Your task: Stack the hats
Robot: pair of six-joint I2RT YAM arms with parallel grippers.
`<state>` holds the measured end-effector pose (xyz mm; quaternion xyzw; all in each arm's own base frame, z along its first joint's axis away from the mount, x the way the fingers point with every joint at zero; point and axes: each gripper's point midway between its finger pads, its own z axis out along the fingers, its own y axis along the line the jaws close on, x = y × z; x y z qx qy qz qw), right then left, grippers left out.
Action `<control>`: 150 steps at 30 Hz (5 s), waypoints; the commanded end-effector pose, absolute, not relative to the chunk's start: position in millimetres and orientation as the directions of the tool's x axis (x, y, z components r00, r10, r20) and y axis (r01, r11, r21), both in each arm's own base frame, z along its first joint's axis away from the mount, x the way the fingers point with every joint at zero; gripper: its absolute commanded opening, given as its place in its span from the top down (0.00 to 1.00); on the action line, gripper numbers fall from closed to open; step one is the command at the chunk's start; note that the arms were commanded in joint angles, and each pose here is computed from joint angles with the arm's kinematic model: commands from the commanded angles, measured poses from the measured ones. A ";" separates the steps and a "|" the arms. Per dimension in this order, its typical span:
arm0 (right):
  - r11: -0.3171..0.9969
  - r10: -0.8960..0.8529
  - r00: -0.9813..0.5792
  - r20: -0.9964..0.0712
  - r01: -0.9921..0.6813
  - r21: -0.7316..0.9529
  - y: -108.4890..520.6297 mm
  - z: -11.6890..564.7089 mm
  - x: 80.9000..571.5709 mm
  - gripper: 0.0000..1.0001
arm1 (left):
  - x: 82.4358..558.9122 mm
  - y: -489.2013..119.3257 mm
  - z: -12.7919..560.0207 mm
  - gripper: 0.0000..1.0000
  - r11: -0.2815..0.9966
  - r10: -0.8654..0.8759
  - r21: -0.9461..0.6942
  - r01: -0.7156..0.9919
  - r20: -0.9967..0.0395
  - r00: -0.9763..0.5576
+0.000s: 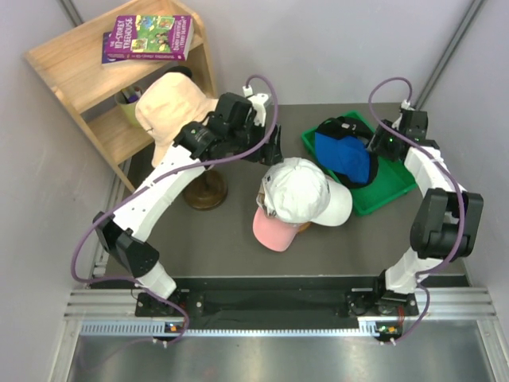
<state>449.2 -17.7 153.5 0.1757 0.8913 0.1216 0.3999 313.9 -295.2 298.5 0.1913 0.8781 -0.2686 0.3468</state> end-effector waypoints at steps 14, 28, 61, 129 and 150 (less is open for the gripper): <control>0.895 0.301 -0.447 -0.843 0.438 0.088 -87.0 227.3 440.4 1.00 | 360.4 -324.0 351.1 0.16 0.734 0.085 -0.323 0.597 -0.829 -0.553; 0.892 0.217 -0.451 -0.866 0.452 -0.011 -85.3 288.5 398.2 0.95 | 373.3 -336.2 357.8 0.16 0.699 0.080 -0.335 0.632 -0.842 -0.534; 0.950 -0.032 -0.078 -0.996 0.308 -0.055 -20.8 488.1 372.5 0.94 | 389.1 -354.7 412.8 0.15 0.545 -0.150 -0.543 0.639 -0.813 -0.563; 0.978 -0.048 -0.113 -0.992 -0.208 -0.023 178.5 394.5 347.8 1.00 | 434.2 -348.4 470.7 0.77 0.226 -0.549 -0.827 0.514 -0.544 -0.634; 0.946 -0.253 -0.144 -0.957 0.169 -0.275 67.5 367.3 293.8 0.96 | 384.9 -376.5 414.1 1.00 0.185 -0.314 -0.859 0.477 -0.511 -0.800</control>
